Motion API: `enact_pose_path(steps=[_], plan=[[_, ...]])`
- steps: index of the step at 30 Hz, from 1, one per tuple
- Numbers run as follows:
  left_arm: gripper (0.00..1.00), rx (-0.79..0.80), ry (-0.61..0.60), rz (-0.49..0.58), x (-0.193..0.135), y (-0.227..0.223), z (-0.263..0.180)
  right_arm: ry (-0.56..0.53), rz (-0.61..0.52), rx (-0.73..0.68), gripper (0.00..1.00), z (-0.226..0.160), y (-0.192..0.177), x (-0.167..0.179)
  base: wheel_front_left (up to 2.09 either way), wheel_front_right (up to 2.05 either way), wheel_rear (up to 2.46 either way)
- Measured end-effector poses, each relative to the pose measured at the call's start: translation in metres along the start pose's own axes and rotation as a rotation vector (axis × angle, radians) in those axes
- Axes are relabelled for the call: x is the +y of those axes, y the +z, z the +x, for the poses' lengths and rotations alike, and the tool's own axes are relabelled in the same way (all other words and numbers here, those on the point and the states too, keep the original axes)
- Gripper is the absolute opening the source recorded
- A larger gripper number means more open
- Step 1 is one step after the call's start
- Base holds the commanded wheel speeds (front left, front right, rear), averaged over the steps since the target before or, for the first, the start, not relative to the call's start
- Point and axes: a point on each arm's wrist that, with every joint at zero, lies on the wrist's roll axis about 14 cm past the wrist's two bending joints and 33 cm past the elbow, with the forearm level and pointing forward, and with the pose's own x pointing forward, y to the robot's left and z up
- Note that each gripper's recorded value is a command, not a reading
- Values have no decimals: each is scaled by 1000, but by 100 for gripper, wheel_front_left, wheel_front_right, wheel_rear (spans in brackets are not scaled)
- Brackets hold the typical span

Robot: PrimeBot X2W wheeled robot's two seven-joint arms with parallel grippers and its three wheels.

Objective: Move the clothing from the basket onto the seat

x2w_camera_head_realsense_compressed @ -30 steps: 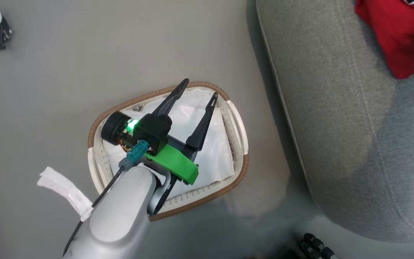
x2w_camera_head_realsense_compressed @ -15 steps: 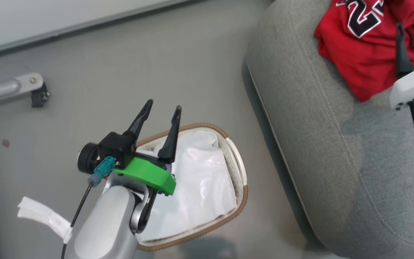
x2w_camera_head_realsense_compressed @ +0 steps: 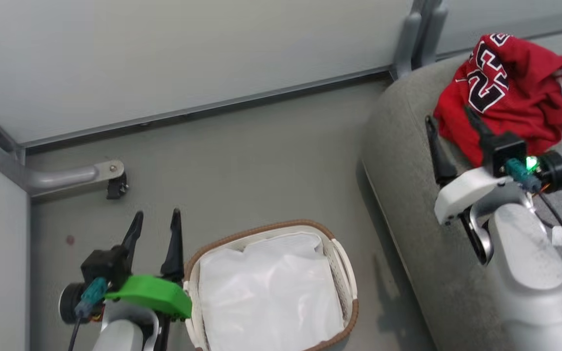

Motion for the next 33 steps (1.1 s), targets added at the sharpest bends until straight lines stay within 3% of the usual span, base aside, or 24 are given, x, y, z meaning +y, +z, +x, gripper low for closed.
enact_pose_path(steps=[6,13,33], plan=[[100,-26,119,-19,30,5,-44,57,86,17,100,-30,-9,41,0,0,0],[100,-57,203,-24,49,9,-81,73,167,38,100,-58,-18,60,0,0,0],[100,-58,205,-52,41,5,-95,74,239,75,100,-92,-33,69,0,0,0]])
